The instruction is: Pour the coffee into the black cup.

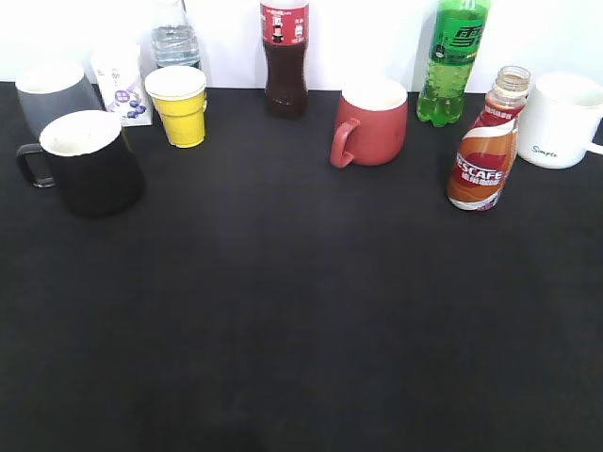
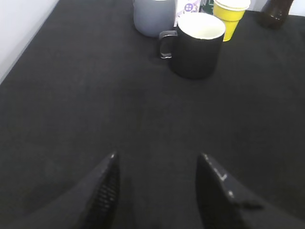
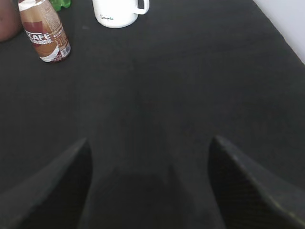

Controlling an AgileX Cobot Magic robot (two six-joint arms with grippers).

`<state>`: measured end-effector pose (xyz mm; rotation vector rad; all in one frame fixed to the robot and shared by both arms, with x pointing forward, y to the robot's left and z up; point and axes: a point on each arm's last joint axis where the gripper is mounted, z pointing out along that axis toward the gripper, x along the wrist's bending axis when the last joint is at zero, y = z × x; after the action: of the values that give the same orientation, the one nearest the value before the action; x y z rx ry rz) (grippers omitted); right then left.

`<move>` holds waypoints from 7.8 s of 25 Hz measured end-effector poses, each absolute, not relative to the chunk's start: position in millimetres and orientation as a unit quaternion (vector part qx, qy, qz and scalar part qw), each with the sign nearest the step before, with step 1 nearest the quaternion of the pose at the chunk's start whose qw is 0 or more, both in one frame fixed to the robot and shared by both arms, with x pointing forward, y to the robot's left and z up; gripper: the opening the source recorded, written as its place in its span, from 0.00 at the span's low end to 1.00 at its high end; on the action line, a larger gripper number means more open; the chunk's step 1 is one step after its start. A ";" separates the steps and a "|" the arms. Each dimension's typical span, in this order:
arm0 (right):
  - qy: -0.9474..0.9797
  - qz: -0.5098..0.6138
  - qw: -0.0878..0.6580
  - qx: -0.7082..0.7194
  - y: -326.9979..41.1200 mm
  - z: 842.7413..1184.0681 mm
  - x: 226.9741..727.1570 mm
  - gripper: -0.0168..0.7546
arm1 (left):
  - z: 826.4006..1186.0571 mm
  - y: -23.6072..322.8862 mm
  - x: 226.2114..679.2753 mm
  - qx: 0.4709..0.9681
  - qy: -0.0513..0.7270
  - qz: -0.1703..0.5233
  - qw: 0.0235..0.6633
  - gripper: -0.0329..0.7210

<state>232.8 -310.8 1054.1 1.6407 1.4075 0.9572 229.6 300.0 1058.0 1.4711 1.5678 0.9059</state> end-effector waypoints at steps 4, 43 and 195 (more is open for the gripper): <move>0.551 0.375 0.379 0.642 -310.8 1054.1 232.8 0.78 | 1058.0 300.0 229.6 0.580 0.618 0.357 0.393 0.57; 0.551 0.375 0.379 0.642 -310.8 1054.1 232.8 0.78 | 911.6 287.6 498.8 0.545 0.561 0.415 0.464 0.52; 0.669 0.267 0.668 -0.188 -224.8 1028.4 514.3 0.71 | 980.4 18.6 510.3 0.721 0.144 0.159 0.659 0.10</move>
<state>514.3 -224.8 1028.4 -0.4234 1.5085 0.6025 510.3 18.6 980.4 1.6313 0.3266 0.3606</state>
